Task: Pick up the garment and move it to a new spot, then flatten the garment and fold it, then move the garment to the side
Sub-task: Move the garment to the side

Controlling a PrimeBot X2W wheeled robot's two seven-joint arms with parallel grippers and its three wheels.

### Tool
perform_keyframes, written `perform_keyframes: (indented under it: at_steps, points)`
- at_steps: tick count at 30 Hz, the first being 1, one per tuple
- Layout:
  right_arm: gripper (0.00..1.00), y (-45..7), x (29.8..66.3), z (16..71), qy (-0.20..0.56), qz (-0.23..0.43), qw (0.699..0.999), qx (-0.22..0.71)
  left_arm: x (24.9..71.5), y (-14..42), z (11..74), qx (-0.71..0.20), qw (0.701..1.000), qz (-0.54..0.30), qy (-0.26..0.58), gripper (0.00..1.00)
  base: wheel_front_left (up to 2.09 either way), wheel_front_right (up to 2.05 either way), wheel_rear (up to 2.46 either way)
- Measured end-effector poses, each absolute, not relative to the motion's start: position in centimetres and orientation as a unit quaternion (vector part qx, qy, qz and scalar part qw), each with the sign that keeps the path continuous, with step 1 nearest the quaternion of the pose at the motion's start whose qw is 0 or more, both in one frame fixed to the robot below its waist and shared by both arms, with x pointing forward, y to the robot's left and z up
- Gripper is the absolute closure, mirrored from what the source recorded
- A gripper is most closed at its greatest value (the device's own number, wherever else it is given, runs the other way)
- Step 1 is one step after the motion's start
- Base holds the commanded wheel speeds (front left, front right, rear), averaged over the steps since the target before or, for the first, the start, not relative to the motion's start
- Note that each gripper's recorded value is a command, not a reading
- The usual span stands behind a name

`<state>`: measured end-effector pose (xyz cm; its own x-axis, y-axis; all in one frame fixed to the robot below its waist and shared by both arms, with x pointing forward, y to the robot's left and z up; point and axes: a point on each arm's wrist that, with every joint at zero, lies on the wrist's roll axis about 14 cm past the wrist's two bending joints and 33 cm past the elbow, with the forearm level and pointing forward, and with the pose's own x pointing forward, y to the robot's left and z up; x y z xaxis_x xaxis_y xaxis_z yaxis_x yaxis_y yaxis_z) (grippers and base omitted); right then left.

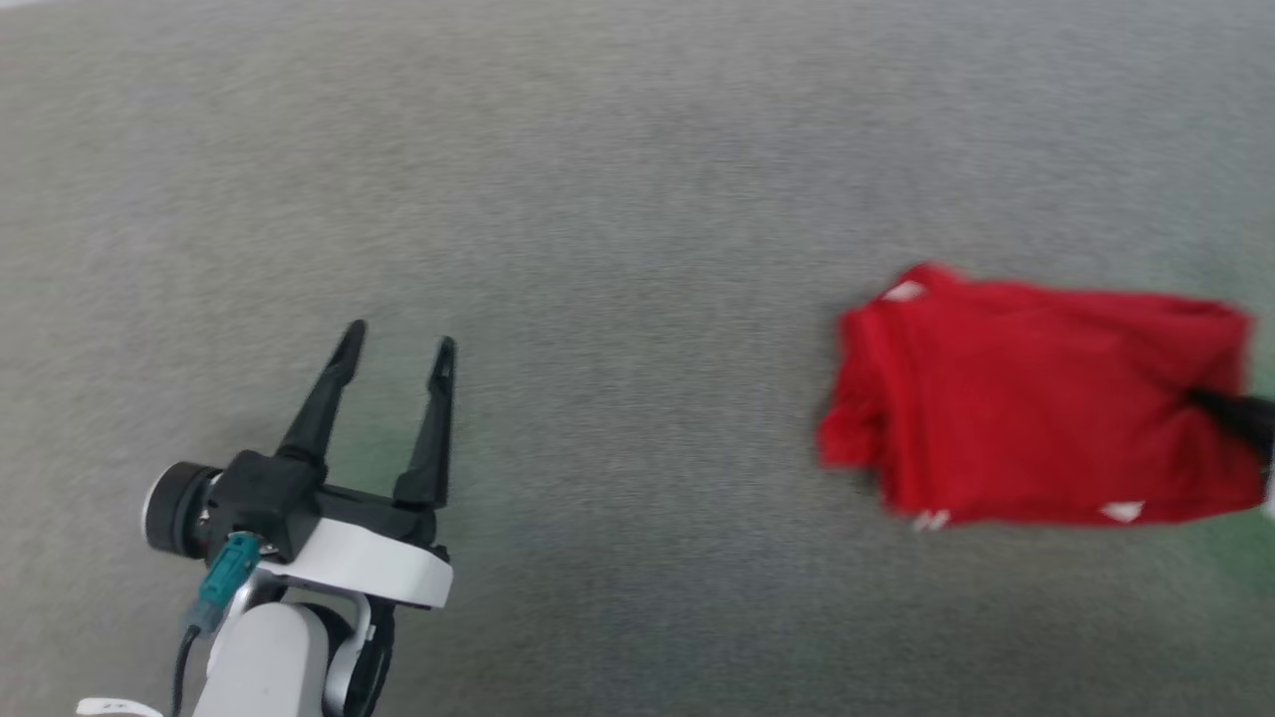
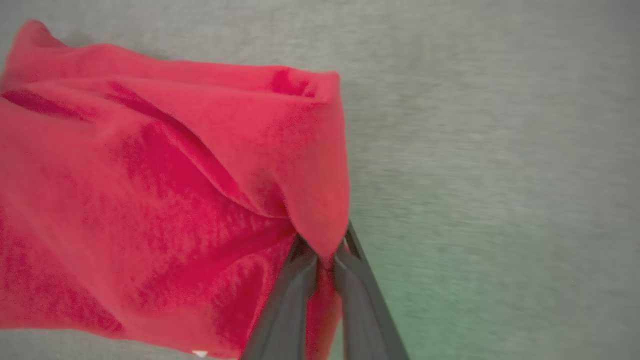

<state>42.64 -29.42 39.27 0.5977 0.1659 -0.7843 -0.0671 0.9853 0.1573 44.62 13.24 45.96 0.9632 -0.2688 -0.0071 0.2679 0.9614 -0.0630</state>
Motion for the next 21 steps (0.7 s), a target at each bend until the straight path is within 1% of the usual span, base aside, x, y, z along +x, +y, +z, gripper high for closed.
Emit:
perform_keyframes:
  at_steps: [3,5,8,12,15,17,21]
  points:
    - [1.0,-33.4,42.3,41.1,0.413,0.013,0.909,0.052,45.3,11.0,46.2,-0.035,0.985,-0.17,0.0,0.0,0.0,0.0,0.0]
    - [1.0,-36.0,41.7,42.1,0.4,-0.02,0.915,0.048,46.3,9.5,46.7,-0.033,0.98,-0.194,-0.011,0.0,0.0,0.0,0.0]
    - [1.0,-40.3,40.5,43.1,0.388,-0.08,0.918,0.034,47.9,6.9,47.3,-0.029,0.971,-0.236,-0.029,0.0,0.0,0.0,0.0]
    - [1.0,-44.8,40.0,43.8,0.375,-0.145,0.915,0.016,50.4,4.0,48.2,-0.021,0.957,-0.283,-0.057,0.0,0.0,0.0,0.0]
    - [1.0,-47.3,39.9,44.0,0.366,-0.183,0.913,-0.001,52.3,2.2,48.8,-0.021,0.948,-0.306,-0.079,0.0,0.0,0.0,0.0]
    - [1.0,-48.3,40.5,44.1,0.352,-0.2,0.914,-0.004,53.5,1.3,49.1,-0.023,0.944,-0.317,-0.092,0.0,0.0,0.0,0.0]
    - [1.0,-49.2,41.9,43.2,0.346,-0.212,0.913,-0.033,55.7,0.2,49.1,-0.023,0.938,-0.328,-0.111,0.0,0.0,0.0,0.0]
